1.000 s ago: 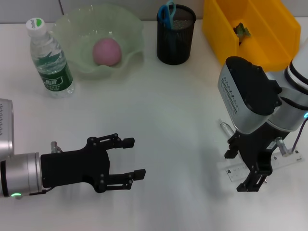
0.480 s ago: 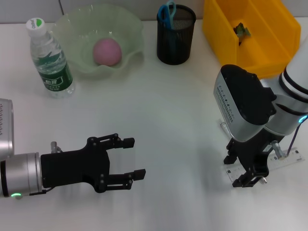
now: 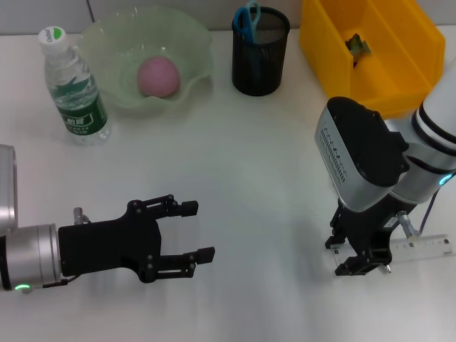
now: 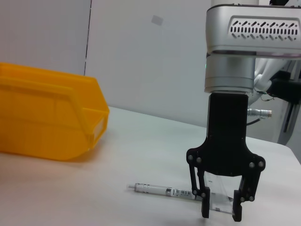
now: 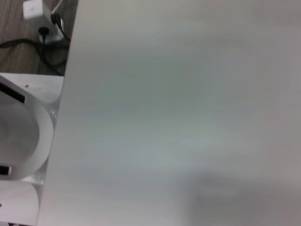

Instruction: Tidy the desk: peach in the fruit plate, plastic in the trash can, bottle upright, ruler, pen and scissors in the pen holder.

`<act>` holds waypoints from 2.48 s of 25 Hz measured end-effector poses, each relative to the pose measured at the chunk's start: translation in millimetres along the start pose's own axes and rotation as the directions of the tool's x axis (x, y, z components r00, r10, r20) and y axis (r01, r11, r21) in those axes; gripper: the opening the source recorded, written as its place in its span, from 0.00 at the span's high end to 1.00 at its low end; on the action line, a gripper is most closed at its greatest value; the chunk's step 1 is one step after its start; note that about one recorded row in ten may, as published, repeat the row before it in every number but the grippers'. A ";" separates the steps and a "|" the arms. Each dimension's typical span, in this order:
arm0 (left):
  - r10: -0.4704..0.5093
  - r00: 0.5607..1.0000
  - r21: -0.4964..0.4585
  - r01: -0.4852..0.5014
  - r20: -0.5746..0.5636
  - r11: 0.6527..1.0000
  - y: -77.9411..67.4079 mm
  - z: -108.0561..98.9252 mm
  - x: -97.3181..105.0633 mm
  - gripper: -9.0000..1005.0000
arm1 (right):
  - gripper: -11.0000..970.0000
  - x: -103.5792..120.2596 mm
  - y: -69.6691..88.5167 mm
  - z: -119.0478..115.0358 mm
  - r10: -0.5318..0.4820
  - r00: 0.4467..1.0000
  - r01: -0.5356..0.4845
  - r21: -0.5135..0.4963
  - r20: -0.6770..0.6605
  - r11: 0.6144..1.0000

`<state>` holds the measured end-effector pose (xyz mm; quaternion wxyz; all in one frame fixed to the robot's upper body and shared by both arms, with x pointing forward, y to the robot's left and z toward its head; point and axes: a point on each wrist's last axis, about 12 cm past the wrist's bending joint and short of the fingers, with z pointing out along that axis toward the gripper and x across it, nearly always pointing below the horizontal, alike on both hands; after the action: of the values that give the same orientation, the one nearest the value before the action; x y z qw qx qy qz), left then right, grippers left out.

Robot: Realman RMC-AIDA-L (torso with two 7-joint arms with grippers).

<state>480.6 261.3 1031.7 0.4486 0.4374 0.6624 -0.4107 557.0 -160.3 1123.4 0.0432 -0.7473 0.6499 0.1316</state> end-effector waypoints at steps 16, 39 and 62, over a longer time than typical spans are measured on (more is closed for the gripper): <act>0.011 1.000 0.012 -0.011 0.004 1.000 0.8 0.0 -2.8 0.20 | 0.59 10.9 -25.4 -91.5 0.171 0.906 -0.245 0.150 0.388 0.958; 0.062 0.997 -0.008 -0.062 0.053 0.998 3.9 3.0 -9.7 0.20 | 0.57 34.6 -78.8 -108.6 0.051 0.289 -0.719 0.182 0.956 0.671; 0.095 0.987 -0.111 -0.081 0.131 0.991 6.9 -4.3 -11.6 0.20 | 0.53 22.4 -113.7 -62.1 -0.090 0.191 -0.819 0.210 0.977 0.534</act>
<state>488.6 264.8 1042.8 0.5327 0.4129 0.6313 -0.3836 680.2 -179.3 1165.4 0.6612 -0.2234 0.6635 0.2696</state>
